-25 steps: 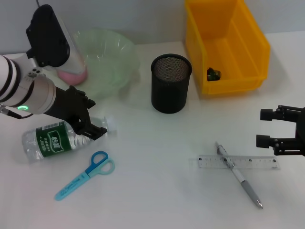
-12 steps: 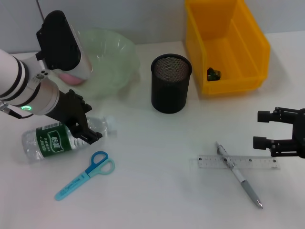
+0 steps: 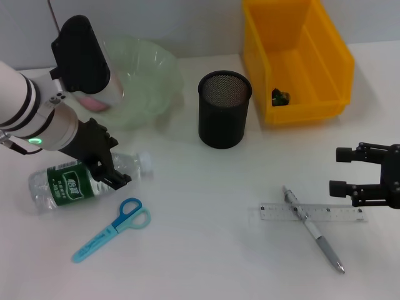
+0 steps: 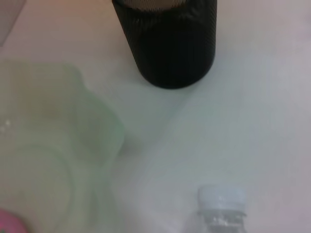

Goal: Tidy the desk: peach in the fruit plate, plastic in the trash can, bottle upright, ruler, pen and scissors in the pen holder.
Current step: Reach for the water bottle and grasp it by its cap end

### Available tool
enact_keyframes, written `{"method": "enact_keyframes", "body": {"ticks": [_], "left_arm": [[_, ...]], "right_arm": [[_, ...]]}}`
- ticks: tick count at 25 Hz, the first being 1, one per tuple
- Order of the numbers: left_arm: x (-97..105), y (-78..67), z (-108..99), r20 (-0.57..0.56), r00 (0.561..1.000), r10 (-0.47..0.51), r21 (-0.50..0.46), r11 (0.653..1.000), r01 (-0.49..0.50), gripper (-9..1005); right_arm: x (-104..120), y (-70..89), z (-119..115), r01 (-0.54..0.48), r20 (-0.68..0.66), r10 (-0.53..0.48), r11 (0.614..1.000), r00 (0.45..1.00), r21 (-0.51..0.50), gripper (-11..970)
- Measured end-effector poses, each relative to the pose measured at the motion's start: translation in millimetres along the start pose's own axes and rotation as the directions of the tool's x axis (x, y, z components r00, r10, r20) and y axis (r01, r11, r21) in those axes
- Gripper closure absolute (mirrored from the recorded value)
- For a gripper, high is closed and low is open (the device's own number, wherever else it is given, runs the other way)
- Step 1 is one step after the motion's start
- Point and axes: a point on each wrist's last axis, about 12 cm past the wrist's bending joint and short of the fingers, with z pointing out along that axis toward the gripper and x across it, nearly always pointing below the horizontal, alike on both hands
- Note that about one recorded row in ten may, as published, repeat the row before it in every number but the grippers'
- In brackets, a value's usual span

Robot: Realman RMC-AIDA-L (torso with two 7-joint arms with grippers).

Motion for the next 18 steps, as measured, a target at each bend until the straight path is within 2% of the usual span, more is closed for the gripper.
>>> {"method": "enact_keyframes", "body": {"ticks": [9, 18], "left_arm": [[-16, 3.8, 2, 0.032, 0.999, 0.035, -0.029, 0.999, -0.034, 250], [-17, -1.8, 12, 0.056, 0.998, 0.043, -0.006, 0.999, -0.043, 253]], "right_arm": [[1, -1.2, 0, 0.0, -0.01, 0.0, 1.0, 1.0, 0.007, 124], [-3, -2.5, 4, 0.008, -0.007, -0.008, 1.0, 1.0, -0.001, 124]]}}
